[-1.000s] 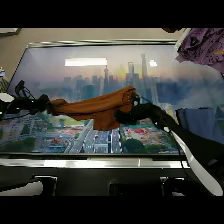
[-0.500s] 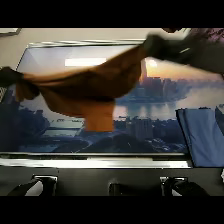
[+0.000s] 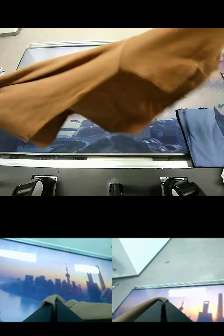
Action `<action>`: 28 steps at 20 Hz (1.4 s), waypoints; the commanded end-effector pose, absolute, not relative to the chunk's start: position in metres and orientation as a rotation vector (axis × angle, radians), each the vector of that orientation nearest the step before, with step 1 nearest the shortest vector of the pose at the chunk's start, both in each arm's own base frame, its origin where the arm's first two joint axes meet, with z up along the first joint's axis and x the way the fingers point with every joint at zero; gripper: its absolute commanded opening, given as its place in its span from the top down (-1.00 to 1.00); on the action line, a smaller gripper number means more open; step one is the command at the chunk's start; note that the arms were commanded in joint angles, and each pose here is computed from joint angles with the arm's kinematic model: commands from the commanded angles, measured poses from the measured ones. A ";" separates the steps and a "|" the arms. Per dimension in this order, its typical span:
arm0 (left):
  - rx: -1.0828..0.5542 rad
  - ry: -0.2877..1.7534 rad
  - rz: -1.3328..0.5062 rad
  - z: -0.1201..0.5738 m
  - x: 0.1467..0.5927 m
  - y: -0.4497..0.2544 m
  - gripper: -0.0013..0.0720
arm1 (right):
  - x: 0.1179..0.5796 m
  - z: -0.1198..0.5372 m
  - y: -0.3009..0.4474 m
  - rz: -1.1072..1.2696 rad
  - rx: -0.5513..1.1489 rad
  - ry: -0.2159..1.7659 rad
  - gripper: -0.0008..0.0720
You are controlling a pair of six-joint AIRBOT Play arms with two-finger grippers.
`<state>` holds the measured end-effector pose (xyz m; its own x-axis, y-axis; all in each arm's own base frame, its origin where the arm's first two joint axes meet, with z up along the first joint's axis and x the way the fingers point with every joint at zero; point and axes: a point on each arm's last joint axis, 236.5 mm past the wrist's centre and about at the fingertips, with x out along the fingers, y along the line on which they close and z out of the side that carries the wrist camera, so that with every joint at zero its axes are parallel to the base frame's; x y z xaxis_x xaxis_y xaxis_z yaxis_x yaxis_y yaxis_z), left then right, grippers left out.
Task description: Fold the clothes and pants, and hang the long-sleeved shirts on hangers.
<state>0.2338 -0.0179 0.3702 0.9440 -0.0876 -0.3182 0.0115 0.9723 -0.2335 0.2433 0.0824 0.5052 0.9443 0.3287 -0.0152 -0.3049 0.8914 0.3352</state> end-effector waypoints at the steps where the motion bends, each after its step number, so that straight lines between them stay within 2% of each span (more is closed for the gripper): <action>1: -0.241 0.346 0.021 0.365 0.217 -0.007 0.92 | 0.261 0.495 0.068 0.243 0.353 0.106 0.91; 3: -0.265 0.450 -0.017 0.337 0.240 -0.011 0.92 | 0.307 0.466 0.080 0.229 0.376 0.205 0.91; 6: -0.341 0.671 -0.099 0.259 0.296 -0.017 0.92 | 0.396 0.391 0.116 0.240 0.385 0.416 0.91; 9: -0.466 0.812 -0.046 0.165 0.363 0.003 0.92 | 0.493 0.290 0.153 0.251 0.406 0.588 0.91; 12: -0.553 0.938 0.028 0.070 0.416 0.023 0.92 | 0.564 0.176 0.183 0.243 0.486 0.726 0.91; 14: -0.635 1.012 0.055 0.014 0.438 0.025 0.92 | 0.586 0.105 0.203 0.245 0.575 0.829 0.91; 17: -0.731 1.098 0.096 -0.053 0.452 0.025 0.92 | 0.589 0.020 0.229 0.247 0.707 1.001 0.91; 21: -0.795 1.156 0.114 -0.088 0.452 0.020 0.91 | 0.570 -0.029 0.242 0.244 0.748 1.163 0.90; 22: -0.794 1.153 0.113 -0.087 0.452 0.021 0.90 | 0.566 -0.031 0.243 0.250 0.739 1.182 0.75; 23: -0.796 1.157 0.106 -0.082 0.452 0.021 0.84 | 0.560 -0.029 0.242 0.258 0.731 1.205 0.58; 24: -0.802 1.164 0.093 -0.073 0.452 0.023 0.52 | 0.553 -0.022 0.237 0.267 0.718 1.228 0.30; 25: -0.808 1.167 0.079 -0.059 0.452 0.029 -0.13 | 0.544 -0.011 0.231 0.304 0.673 1.244 0.05; 26: -0.807 1.162 0.063 -0.042 0.451 0.037 -0.63 | 0.533 0.004 0.220 0.359 0.593 1.258 0.03; 27: -0.783 1.142 0.040 -0.022 0.449 0.048 -0.73 | 0.519 0.019 0.205 0.400 0.517 1.275 0.03; 28: -0.762 1.116 0.030 -0.003 0.444 0.061 -0.73 | 0.504 0.035 0.185 0.433 0.438 1.294 0.03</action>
<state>0.4547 0.0437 -0.0374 0.4619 -0.3232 -0.8260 -0.4303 0.7327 -0.5273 0.5449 0.2146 0.0092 0.3384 0.5431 -0.7684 0.0894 0.7943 0.6008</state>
